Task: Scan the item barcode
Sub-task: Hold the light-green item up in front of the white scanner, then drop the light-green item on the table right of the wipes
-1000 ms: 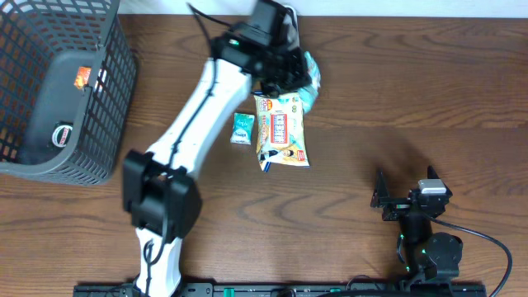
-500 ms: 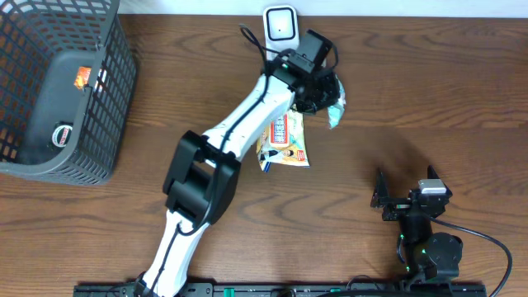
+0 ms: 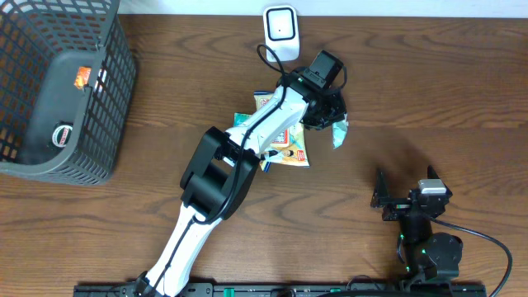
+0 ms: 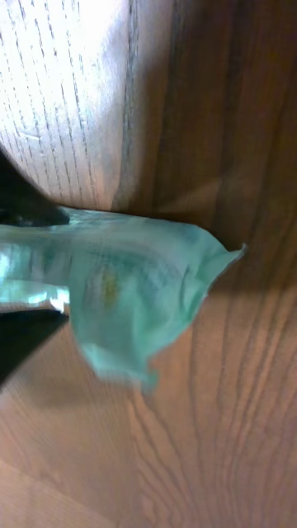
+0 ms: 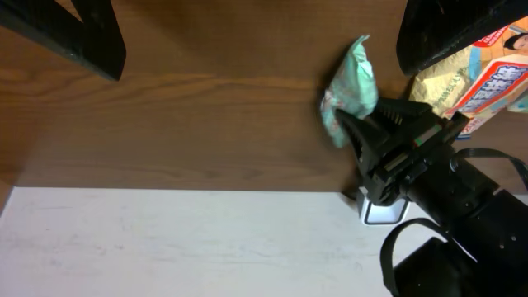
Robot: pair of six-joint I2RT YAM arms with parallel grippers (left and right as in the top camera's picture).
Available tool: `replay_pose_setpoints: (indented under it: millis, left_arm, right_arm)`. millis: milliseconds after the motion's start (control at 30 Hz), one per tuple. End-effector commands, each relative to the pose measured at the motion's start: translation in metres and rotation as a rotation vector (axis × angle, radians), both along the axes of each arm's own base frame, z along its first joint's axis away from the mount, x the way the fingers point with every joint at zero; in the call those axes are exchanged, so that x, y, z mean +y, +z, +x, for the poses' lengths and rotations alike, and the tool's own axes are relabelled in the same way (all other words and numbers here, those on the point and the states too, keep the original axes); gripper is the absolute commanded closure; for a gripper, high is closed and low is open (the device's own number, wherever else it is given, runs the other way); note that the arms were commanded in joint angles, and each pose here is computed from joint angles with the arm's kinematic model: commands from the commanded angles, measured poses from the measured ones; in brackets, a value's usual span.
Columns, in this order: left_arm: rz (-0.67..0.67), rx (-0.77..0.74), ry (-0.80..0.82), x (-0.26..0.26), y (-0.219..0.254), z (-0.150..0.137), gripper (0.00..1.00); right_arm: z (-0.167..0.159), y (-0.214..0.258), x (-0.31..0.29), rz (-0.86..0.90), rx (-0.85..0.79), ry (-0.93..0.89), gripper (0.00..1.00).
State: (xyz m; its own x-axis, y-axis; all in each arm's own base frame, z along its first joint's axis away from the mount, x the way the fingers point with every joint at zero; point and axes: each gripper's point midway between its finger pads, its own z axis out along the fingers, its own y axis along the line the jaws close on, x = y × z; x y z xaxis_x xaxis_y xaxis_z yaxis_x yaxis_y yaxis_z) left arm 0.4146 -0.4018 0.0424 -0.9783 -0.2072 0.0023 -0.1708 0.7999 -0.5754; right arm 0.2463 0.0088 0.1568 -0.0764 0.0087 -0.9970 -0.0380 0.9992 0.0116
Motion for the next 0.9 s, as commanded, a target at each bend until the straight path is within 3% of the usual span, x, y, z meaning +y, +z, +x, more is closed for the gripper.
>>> replay_pose_setpoints:
  millis: [0, 300, 400, 500, 667, 767, 867]
  left_arm:
    - [0.013, 0.004, 0.008, 0.003, -0.003, 0.001, 0.65]
    - [0.05, -0.037, -0.101, 0.014, -0.006, -0.001, 0.64]
    - [0.027, 0.0, -0.098, 0.02, -0.003, -0.002, 0.71]
    - [-0.058, 0.053, -0.114, 0.017, 0.005, -0.005, 0.85]
    - [-0.134, 0.112, -0.085, 0.027, 0.013, 0.002, 0.86]
    - [-0.137, 0.128, -0.063, 0.039, 0.013, 0.008, 0.73]
    - [-0.124, 0.136, -0.051, 0.053, 0.014, 0.012, 0.35]
  right_arm:
    - [0.0, -0.001, 0.0, -0.008, 0.001, -0.001, 0.01]
    - [0.0, -0.001, 0.0, -0.008, 0.001, -0.001, 0.01]
    - [0.0, -0.001, 0.0, -0.008, 0.001, -0.001, 0.01]
    - [0.0, -0.001, 0.0, -0.008, 0.0, -0.001, 0.01]
    - [0.0, -0.001, 0.0, -0.008, 0.001, -0.001, 0.01]
    - [0.0, -0.001, 0.0, -0.008, 0.0, -0.001, 0.01]
    - [0.0, -0.001, 0.0, -0.008, 0.0, -0.001, 0.01]
